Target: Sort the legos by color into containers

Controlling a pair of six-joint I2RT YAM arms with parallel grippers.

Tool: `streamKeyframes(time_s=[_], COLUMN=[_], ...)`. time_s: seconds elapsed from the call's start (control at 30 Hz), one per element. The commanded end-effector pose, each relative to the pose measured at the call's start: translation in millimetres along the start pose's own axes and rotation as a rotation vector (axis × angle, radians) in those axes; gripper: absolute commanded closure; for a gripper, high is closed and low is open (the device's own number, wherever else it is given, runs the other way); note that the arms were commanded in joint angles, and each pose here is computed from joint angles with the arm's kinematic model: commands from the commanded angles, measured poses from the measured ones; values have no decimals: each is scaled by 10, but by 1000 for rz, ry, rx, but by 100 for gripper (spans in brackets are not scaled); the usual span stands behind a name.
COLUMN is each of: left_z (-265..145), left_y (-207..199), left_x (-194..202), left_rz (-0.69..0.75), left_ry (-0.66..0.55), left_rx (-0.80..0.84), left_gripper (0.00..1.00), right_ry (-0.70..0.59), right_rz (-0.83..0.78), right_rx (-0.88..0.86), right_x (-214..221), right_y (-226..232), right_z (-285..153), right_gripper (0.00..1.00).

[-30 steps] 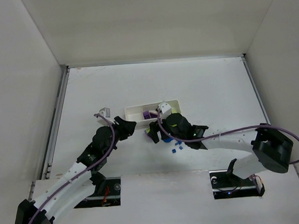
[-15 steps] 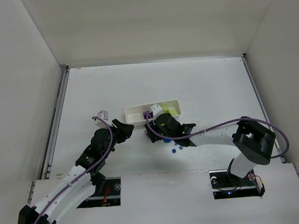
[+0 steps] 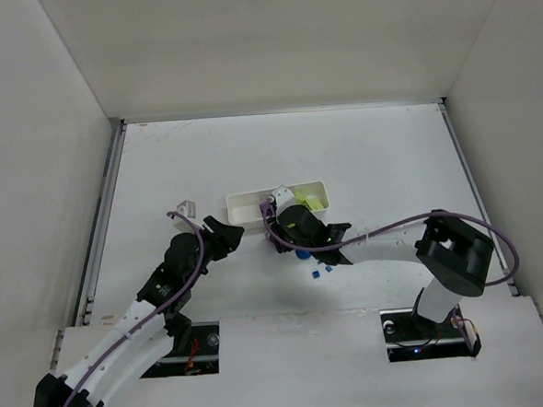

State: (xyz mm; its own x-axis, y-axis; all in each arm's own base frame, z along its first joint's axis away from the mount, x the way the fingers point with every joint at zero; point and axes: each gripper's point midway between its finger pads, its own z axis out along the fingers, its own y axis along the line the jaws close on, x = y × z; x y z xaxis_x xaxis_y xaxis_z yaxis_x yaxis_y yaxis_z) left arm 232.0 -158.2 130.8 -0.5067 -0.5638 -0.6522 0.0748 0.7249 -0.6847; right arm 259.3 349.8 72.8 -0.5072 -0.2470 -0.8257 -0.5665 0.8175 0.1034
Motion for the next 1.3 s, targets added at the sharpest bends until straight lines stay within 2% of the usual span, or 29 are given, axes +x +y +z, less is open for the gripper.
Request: streamKeyframes(time_s=[0.0, 0.13, 0.27, 0.4, 0.6, 0.97, 1.03, 1.17, 1.27], left_z=[-18, -55, -129, -188, -175, -123, -125, -149, -163], left_y=[-112, -287, -535, -730, -900, -845, -849, -896, -935], left_x=[-48, -120, -250, -379, -389, -472, -514, -572, -593], left_rz=[-22, -42, -124, -201, -297, -373, -376, -396, -405], left_ry=[-11, -14, -69, -113, -102, -145, -157, -174, -174], left_rx=[47, 101, 215, 325, 439, 453, 455, 481, 501], left_gripper=[54, 49, 43, 38, 34, 35, 38, 49, 53], right_ry=[-131, -218, -304, -350, -358, -396, -389, -373, -368], right_rz=[62, 181, 405, 601, 760, 942, 965, 1029, 1080], right_rx=[-4, -89, -197, -328, -509, -680, -692, -742, -786], right_x=[-456, -777, -1066, -1256, -1375, -1584, -1579, -1540, -1537], right_y=[52, 131, 109, 102, 267, 439, 458, 542, 566], right_z=[-163, -503, -765, -873, -890, -884, -843, -794, -781], right_gripper=[68, 70, 70, 70, 70, 70, 70, 70, 70])
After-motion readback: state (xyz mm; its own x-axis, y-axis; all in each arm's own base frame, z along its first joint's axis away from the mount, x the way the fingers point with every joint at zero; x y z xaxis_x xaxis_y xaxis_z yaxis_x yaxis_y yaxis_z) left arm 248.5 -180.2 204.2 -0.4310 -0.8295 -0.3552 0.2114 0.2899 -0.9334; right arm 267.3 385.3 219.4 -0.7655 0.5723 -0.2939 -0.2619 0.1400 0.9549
